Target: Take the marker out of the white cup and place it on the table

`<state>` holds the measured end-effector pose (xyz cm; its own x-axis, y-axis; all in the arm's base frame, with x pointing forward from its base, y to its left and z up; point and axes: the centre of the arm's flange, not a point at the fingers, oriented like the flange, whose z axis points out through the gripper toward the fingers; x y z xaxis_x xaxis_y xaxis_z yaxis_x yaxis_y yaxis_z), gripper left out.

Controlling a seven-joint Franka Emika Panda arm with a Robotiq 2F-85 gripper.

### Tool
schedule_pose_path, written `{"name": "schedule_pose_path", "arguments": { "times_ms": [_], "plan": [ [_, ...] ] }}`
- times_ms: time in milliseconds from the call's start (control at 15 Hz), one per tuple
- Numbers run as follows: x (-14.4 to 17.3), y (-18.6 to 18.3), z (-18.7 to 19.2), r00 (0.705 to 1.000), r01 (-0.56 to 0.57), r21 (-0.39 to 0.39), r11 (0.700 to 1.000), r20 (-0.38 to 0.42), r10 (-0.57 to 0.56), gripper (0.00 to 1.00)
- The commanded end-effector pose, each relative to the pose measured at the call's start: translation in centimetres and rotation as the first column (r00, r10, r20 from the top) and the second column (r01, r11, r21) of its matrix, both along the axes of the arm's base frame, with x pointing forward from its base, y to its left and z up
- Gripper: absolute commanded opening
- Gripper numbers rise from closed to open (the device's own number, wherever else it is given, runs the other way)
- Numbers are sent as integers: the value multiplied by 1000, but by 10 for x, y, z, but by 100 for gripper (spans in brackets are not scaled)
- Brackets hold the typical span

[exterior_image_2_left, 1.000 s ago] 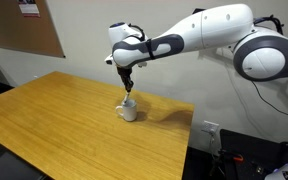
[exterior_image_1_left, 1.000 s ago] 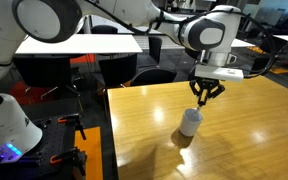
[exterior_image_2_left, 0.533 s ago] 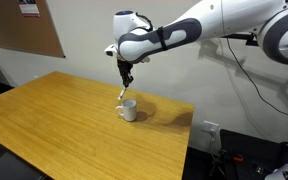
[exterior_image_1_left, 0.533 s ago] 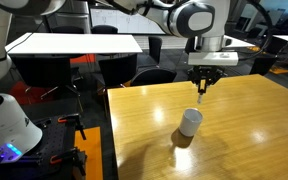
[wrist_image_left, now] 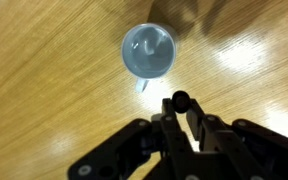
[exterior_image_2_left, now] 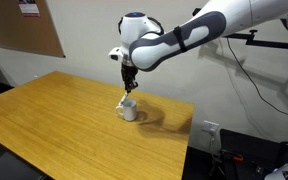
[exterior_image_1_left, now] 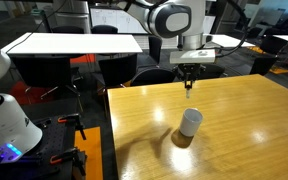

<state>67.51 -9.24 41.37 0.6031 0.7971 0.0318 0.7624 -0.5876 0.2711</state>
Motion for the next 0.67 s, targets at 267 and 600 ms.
{"name": "schedule_pose_path", "arguments": {
  "times_ms": [267, 600],
  "plan": [
    [-54, 37, -19, 994, -111, 78, 991, 13, 110, 5],
    [-66, 55, -27, 977, -210, 146, 967, -16, 215, 5]
  ]
}}
